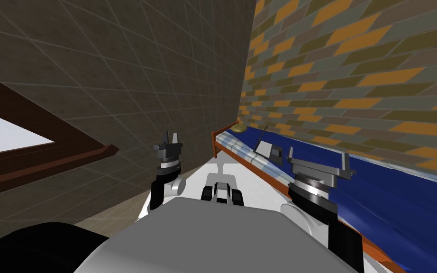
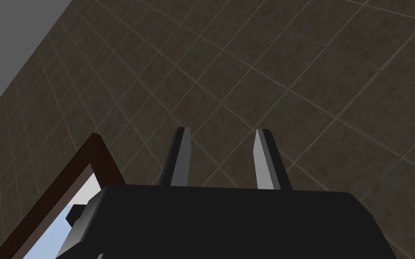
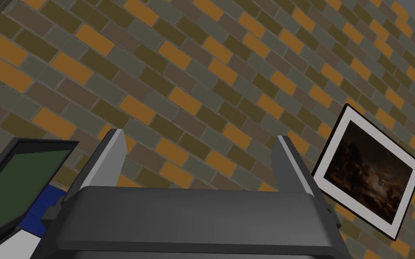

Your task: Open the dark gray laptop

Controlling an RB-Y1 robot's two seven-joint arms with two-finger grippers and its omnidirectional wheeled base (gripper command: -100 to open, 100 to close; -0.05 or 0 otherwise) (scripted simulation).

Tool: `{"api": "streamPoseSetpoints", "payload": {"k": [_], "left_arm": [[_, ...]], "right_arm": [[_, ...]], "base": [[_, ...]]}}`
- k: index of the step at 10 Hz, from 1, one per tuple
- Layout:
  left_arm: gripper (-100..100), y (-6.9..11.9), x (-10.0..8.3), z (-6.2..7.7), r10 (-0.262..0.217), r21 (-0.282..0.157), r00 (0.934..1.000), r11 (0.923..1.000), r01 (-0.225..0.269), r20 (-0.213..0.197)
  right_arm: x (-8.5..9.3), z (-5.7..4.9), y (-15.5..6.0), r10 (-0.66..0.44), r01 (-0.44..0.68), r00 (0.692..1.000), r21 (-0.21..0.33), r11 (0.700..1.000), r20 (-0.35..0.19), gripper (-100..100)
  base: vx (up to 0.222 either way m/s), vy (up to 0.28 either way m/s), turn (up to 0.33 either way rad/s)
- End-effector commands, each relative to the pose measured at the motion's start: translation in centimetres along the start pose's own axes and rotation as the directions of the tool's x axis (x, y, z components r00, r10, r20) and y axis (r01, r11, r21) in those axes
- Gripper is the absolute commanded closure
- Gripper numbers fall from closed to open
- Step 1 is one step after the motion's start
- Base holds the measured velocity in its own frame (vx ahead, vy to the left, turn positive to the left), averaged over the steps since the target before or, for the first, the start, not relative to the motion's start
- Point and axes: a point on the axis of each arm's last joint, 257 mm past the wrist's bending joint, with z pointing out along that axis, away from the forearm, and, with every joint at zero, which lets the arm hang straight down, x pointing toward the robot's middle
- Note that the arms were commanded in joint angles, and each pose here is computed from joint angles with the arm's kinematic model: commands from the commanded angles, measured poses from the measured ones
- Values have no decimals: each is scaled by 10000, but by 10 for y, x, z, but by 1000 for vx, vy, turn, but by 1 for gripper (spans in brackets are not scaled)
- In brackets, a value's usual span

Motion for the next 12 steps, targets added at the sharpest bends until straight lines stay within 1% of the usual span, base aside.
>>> {"api": "streamPoseSetpoints", "payload": {"k": [1, 3, 4, 5, 6, 7, 8, 9, 10, 11, 12], "left_arm": [[0, 0, 0, 0, 1, 0, 10000, 10000, -1, 0], [0, 0, 0, 0, 1, -1, 10000, 10000, -1, 0], [0, 0, 0, 0, 1, -1, 10000, 10000, -1, 1], [0, 0, 0, 0, 0, 0, 10000, 10000, 0, 0], [0, 0, 0, 0, 1, -1, 10000, 10000, -1, 0], [0, 0, 0, 0, 1, 0, 10000, 10000, -1, 0], [0, 0, 0, 0, 1, -1, 10000, 10000, -1, 0], [0, 0, 0, 0, 0, 0, 10000, 10000, 0, 0], [0, 0, 0, 0, 2, -1, 10000, 10000, -2, 0], [0, 0, 0, 0, 2, -1, 10000, 10000, -2, 1], [0, 0, 0, 0, 0, 0, 10000, 10000, 0, 0]], "right_arm": [[-10, -2, 21, 867, -847, 9957, -596, 9946, 321, -100], [-17, -2, 22, 1204, -1165, 9912, -696, 9907, 545, -100], [-22, -3, 34, 1654, -1579, 9841, -1087, 9814, 641, -100], [-26, -4, 35, 1876, -1779, 9791, -1165, 9771, 782, -100], [-30, -5, 47, 2266, -2124, 9706, -1553, 9648, 805, -100], [-35, -6, 48, 2492, -2319, 9639, -1641, 9588, 942, -100], [-39, -8, 59, 2874, -2643, 9533, -2037, 9427, 929, -100], [-45, -9, 60, 3141, -2862, 9432, -2153, 9337, 1084, -100], [-46, -9, 60, 3217, -2924, 9401, -2186, 9310, 1127, -100], [-52, -12, 71, 3669, -3285, 9235, -2625, 9073, 1122, -100], [-57, -13, 71, 3865, -3436, 9141, -2719, 8989, 1228, -100]], "base": [[39, 5, 255], [25, -2, 45], [27, -7, 233], [33, -12, 134], [41, -8, 218], [35, -12, 132], [42, -8, 251], [34, -14, 125], [13, -8, -27], [24, -6, 229], [25, -13, 154]]}}
